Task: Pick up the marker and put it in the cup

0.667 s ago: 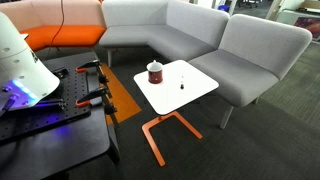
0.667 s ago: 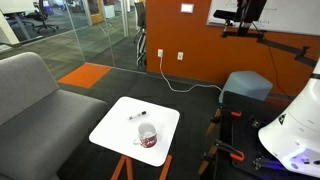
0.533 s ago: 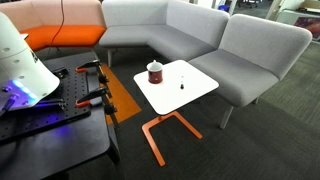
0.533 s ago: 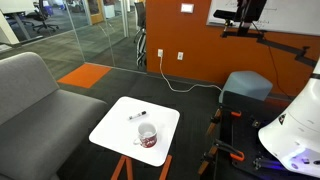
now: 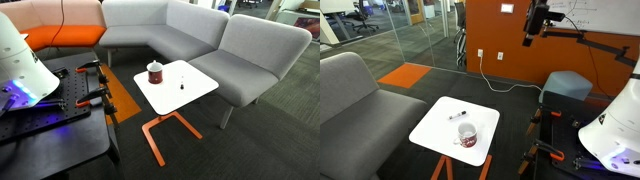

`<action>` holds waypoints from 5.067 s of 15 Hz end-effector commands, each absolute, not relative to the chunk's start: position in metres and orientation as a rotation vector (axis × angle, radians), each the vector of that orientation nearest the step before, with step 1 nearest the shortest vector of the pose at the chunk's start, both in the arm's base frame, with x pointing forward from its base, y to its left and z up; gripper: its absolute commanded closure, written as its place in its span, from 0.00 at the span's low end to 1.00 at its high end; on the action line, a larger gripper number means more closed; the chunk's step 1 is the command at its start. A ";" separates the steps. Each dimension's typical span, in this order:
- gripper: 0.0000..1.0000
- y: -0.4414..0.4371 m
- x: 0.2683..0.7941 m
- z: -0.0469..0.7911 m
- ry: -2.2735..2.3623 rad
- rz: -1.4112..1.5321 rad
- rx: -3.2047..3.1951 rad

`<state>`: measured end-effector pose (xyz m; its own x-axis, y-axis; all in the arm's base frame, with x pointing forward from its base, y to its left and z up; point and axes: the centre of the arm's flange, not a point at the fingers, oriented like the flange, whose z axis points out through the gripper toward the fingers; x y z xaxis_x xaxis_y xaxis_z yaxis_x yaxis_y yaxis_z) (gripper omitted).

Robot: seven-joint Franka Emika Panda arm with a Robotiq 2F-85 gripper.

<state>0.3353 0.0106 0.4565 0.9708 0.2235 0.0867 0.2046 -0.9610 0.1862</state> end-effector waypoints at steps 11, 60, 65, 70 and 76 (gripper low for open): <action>0.00 0.029 0.509 0.249 0.834 -0.111 2.879; 0.95 0.009 0.657 0.094 1.607 0.464 3.024; 0.95 0.001 0.619 0.110 1.935 0.771 2.968; 0.95 0.021 0.580 0.122 2.327 0.995 2.829; 0.95 0.025 0.550 0.125 2.795 1.103 2.763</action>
